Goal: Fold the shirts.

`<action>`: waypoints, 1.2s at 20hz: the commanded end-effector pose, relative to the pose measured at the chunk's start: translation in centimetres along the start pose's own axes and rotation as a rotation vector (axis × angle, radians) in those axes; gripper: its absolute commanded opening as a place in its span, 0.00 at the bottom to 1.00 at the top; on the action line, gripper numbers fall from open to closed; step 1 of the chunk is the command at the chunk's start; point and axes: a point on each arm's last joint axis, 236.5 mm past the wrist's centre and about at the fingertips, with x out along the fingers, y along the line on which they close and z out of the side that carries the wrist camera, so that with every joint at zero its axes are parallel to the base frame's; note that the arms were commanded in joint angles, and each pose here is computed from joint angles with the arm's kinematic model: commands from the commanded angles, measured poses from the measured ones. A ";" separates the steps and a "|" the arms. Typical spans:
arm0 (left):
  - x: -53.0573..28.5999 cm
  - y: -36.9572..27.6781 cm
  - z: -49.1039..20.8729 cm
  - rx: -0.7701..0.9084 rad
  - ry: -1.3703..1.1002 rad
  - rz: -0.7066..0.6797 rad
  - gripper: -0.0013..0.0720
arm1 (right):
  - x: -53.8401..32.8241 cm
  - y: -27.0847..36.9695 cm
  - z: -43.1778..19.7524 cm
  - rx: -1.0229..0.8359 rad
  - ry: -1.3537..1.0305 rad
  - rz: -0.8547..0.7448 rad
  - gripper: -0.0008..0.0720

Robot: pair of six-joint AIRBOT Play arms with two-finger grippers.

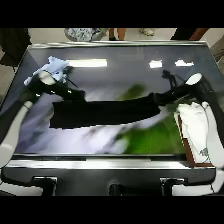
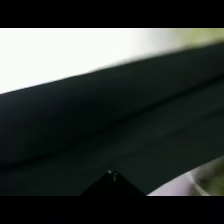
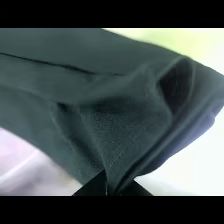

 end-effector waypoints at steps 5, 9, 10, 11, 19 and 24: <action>11.7 -12.8 -2.5 -0.163 0.024 -0.301 0.05 | -9.4 12.0 -0.2 -0.222 -0.169 0.002 0.07; 15.5 -16.3 -4.2 -0.292 0.076 -0.404 0.05 | -14.1 15.6 -0.6 -0.241 -0.297 -0.001 0.07; 15.8 -17.7 -3.8 -0.333 0.055 -0.444 0.05 | -15.1 16.2 -0.9 -0.238 -0.319 -0.003 0.07; 15.9 -19.2 -3.1 -0.362 0.019 -0.490 0.05 | -15.8 16.7 -1.0 -0.240 -0.339 -0.006 0.07; 6.3 -12.2 2.0 -0.084 -0.144 -0.352 0.05 | -11.5 17.8 3.3 -0.184 -0.364 0.192 0.07; -11.2 -1.5 7.3 -0.098 -0.443 -0.199 0.05 | -3.3 25.2 6.0 -0.188 -0.368 0.366 0.07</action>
